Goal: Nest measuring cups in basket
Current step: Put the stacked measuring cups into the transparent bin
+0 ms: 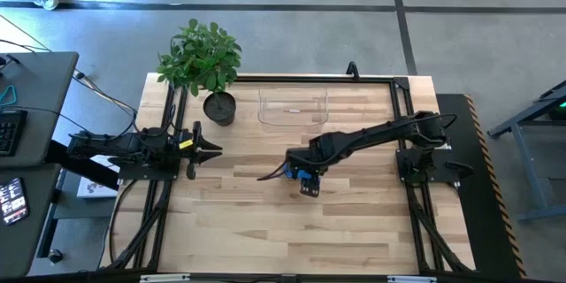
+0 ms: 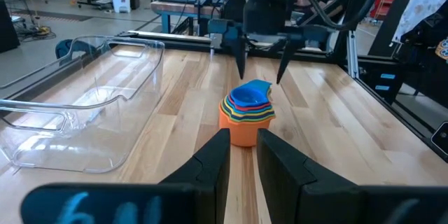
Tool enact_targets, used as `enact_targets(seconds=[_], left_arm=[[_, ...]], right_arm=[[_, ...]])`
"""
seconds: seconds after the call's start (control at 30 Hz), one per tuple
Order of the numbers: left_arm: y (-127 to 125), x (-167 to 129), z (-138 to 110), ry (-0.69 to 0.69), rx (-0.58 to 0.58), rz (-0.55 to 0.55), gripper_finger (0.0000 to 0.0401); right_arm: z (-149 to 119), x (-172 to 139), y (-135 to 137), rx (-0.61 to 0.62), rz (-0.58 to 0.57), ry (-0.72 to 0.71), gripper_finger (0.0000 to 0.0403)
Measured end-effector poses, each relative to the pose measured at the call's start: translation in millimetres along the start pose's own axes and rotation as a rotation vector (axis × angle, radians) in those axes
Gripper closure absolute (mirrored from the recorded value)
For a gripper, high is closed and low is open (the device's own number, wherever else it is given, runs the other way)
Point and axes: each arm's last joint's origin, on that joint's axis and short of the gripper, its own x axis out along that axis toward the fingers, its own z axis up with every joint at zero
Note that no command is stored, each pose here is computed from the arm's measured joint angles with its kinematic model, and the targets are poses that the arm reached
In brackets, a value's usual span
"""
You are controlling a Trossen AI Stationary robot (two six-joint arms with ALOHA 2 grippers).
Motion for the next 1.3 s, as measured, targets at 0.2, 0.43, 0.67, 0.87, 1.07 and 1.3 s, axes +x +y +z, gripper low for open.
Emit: enact_targets(seconds=[0.2,0.43,0.67,0.87,1.07,1.3], left_arm=[[0.0,0.0,0.1,0.0,0.0,0.0,0.0339],[0.0,0.0,0.1,0.0,0.0,0.0,0.0339],[0.0,0.0,0.1,0.0,0.0,0.0,0.0339],[0.0,0.0,0.1,0.0,0.0,0.0,0.0339],[0.0,0.0,0.1,0.0,0.0,0.0,0.0339],[0.0,0.0,0.1,0.0,0.0,-0.001,0.0339]], right_arm=[[-1.0,4.7,2.0,-0.005,-0.006,-0.022,0.0089],[2.5,12.5,4.4,-0.01,-0.029,-0.048,0.0062],[4.2,29.8,4.0,0.03,-0.061,-0.021,0.0059],[3.8,30.3,3.2,0.048,-0.079,-0.019,0.0067],[3.6,44.1,4.4,0.063,-0.082,0.014,0.01],[2.8,45.2,7.9,0.108,-0.085,0.008,0.0173]])
